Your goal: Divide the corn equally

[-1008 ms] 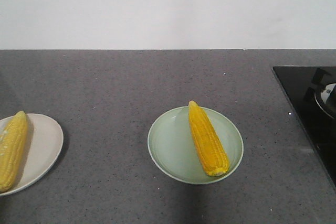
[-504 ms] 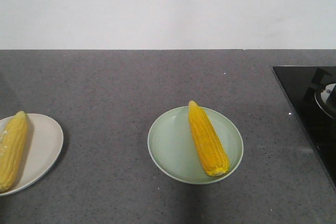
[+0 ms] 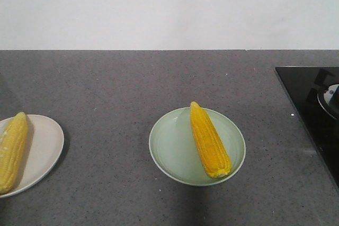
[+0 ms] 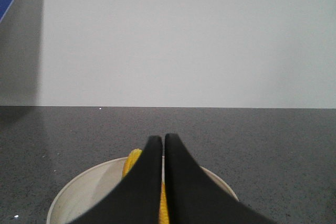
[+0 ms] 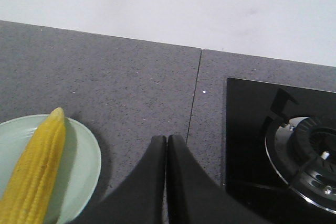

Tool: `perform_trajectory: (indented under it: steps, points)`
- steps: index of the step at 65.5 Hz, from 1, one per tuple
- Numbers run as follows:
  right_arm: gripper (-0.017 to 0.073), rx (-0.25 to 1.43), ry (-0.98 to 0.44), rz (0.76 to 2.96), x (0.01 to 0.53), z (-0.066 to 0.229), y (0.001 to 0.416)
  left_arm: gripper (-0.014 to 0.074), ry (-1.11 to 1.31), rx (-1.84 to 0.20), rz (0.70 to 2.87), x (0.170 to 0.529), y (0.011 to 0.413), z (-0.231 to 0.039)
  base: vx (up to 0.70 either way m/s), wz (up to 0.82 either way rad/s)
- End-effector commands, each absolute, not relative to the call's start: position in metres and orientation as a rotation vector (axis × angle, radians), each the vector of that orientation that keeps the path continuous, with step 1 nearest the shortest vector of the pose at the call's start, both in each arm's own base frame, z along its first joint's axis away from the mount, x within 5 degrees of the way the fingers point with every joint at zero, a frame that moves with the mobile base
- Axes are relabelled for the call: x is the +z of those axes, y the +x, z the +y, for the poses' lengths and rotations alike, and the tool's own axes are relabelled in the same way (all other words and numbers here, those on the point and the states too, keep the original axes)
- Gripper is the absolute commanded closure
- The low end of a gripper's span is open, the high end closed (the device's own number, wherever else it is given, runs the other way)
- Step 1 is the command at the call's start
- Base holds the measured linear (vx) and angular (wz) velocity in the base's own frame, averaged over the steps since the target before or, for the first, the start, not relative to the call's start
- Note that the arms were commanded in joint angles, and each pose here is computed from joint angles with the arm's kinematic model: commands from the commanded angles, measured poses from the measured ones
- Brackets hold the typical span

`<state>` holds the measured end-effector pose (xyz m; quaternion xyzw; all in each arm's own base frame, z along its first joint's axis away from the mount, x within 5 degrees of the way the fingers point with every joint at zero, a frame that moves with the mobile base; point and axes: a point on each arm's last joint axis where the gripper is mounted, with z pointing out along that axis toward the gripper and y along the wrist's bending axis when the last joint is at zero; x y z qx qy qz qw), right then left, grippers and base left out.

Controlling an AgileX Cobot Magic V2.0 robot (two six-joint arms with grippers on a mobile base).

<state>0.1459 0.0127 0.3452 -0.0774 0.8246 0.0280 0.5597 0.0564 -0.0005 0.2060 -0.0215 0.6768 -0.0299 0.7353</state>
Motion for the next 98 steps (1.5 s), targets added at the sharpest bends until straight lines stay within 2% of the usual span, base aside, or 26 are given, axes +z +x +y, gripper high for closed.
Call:
perform_trajectory:
  steps: [1,18,53,74,98]
  points:
    - [0.0570,0.016,-0.114,1.808,0.354,0.007,0.143,0.0600,-0.041,-0.075,1.404,0.210,0.055,-0.001,0.00,0.00]
    - [0.0570,0.007,-0.012,1.649,0.325,0.001,0.114,0.0600,-0.041,-0.075,1.404,0.210,0.055,-0.001,0.00,0.00]
    - [0.0570,-0.004,-0.009,1.476,0.244,0.000,0.058,0.0600,-0.041,-0.075,1.404,0.210,0.055,-0.001,0.00,0.00]
    - [0.0570,0.029,0.017,1.466,0.205,0.000,0.056,0.0600,-0.041,-0.075,1.404,0.210,0.055,-0.001,0.00,0.00]
    - [0.0570,0.037,0.026,1.480,0.204,0.000,0.056,0.0600,-0.041,-0.075,1.404,0.210,0.055,-0.001,0.00,0.00]
